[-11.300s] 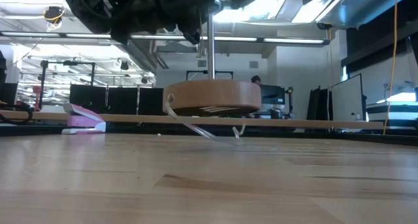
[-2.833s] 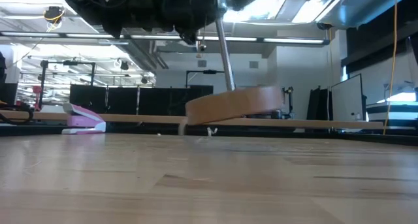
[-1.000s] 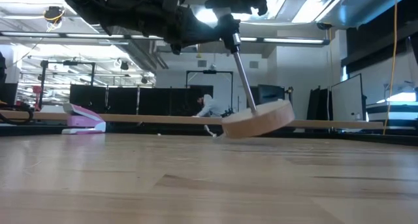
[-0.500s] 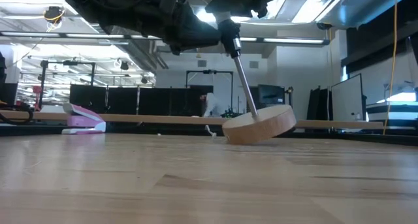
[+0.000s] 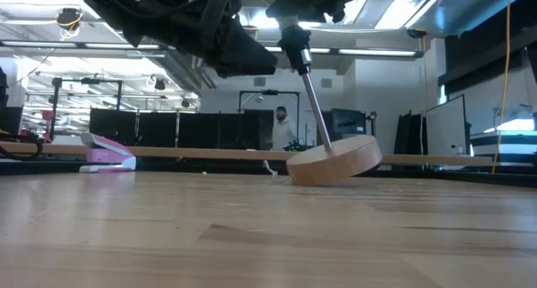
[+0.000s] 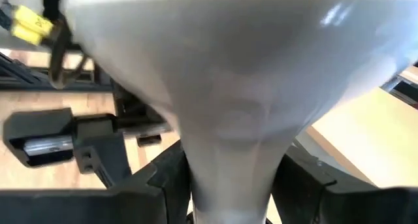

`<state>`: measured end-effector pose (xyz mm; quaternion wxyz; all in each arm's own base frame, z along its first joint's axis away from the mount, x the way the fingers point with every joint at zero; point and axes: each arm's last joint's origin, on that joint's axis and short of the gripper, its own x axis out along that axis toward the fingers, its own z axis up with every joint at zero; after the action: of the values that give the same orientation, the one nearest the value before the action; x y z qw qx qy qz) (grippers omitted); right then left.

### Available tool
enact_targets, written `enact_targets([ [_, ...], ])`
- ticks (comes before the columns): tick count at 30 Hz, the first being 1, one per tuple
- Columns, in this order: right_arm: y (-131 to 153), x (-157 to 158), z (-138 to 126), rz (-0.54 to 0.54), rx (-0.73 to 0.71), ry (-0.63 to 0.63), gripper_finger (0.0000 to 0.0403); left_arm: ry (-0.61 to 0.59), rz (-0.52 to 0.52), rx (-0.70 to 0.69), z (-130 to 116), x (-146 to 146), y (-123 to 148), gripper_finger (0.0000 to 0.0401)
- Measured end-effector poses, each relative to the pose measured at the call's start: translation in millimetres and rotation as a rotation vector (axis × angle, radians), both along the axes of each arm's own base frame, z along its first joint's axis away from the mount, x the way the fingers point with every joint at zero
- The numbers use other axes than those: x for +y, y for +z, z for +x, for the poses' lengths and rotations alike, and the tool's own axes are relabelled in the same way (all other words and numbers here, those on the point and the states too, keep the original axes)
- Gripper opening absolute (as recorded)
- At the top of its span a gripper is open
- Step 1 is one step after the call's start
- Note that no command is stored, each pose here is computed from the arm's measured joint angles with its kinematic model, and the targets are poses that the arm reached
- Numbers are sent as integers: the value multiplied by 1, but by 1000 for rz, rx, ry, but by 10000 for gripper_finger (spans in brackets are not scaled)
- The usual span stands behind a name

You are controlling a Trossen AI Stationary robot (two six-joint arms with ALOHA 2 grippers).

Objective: Screw lightbulb
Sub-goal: Insert the white lightbulb into the brown lamp

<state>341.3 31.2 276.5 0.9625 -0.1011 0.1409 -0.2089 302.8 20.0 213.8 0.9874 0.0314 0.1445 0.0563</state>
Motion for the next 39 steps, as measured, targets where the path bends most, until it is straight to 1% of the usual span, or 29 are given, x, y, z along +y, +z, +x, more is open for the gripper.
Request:
enact_targets([
  [4, -4, 0, 0, -8, 27, -13, 194, 9, -7, 9, 0, 2, -1, 223],
  [12, -5, 0, -1, -10, 42, -13, 262, 10, -10, 22, -1, 2, -3, 224],
  [16, -5, 0, -1, -11, 46, -12, 281, 10, -9, 22, -1, 2, -3, 224],
  [20, -6, 0, -1, -10, 57, -3, 284, 12, -16, 22, -1, 2, -3, 224],
  [25, -6, 0, -1, -9, 56, -2, 280, 25, -61, 10, 2, 2, -6, 224],
  [30, -6, 0, -1, -9, 55, -2, 280, 38, -130, -88, 11, 2, -9, 224],
  [34, -6, 0, -1, -9, 54, -2, 280, 48, -198, -153, 20, 2, -17, 224],
  [39, -5, 0, -1, -11, 50, -2, 280, -5, -216, -241, 29, -8, -22, 224],
])
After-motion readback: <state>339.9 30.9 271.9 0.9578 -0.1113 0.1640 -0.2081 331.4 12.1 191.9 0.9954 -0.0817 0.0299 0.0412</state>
